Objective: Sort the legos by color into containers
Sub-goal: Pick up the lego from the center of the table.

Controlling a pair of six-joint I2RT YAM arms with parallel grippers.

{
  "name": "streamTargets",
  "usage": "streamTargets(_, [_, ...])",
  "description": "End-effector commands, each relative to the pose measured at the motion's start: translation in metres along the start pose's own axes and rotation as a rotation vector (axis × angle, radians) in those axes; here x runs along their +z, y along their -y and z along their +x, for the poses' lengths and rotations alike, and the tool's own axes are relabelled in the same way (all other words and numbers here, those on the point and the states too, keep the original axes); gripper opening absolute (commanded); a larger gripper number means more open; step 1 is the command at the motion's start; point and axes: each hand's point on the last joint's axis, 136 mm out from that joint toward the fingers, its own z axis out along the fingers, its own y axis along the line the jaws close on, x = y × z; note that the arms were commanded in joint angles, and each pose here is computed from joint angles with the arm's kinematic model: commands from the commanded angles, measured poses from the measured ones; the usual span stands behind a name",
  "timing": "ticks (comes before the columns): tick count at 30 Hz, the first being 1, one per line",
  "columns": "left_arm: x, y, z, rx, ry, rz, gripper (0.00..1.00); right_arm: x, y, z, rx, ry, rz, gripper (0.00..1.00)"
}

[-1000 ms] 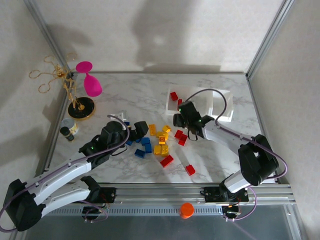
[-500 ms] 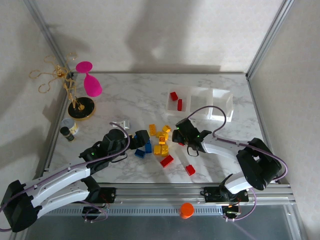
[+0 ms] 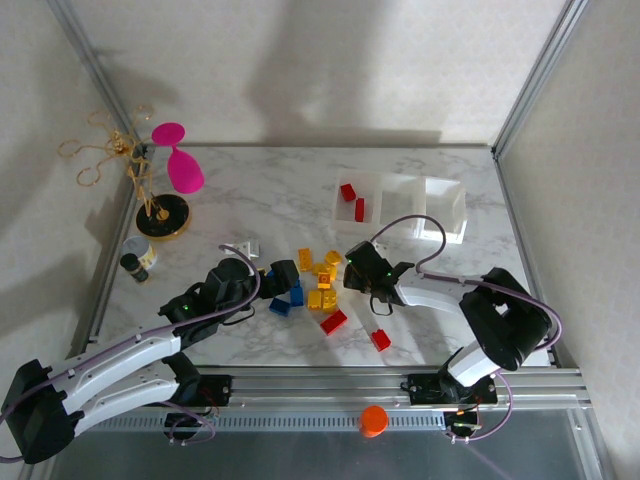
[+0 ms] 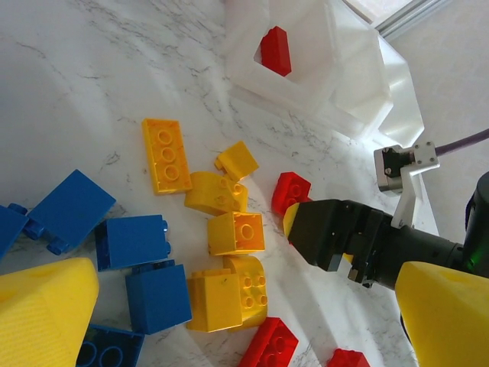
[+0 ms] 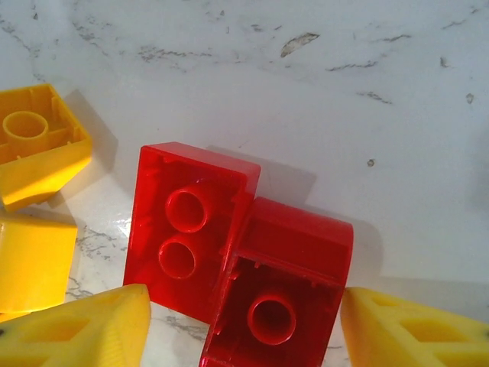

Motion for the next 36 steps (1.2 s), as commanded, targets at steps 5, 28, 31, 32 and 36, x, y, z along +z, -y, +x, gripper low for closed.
streamTargets(5, [0.001, 0.001, -0.002, 0.006, 0.009, -0.009, 1.00, -0.001, 0.022, 0.011, -0.001, -0.002, 0.086, 0.60])
streamTargets(28, [0.001, 0.021, -0.022, 0.034, 0.055, 0.016, 1.00, -0.046, 0.010, -0.047, -0.030, 0.151, 0.030, 0.33])
streamTargets(31, [0.004, 0.027, -0.032, 0.037, 0.088, 0.015, 1.00, -0.053, 0.001, -0.082, -0.023, 0.216, 0.004, 0.32])
streamTargets(32, [0.005, 0.029, -0.036, 0.033, 0.102, 0.014, 1.00, -0.055, -0.007, -0.092, -0.032, 0.238, -0.016, 0.32])
streamTargets(36, [0.011, 0.029, -0.049, 0.033, 0.145, -0.016, 0.99, -0.043, -0.011, -0.135, -0.017, 0.269, -0.006, 0.31])
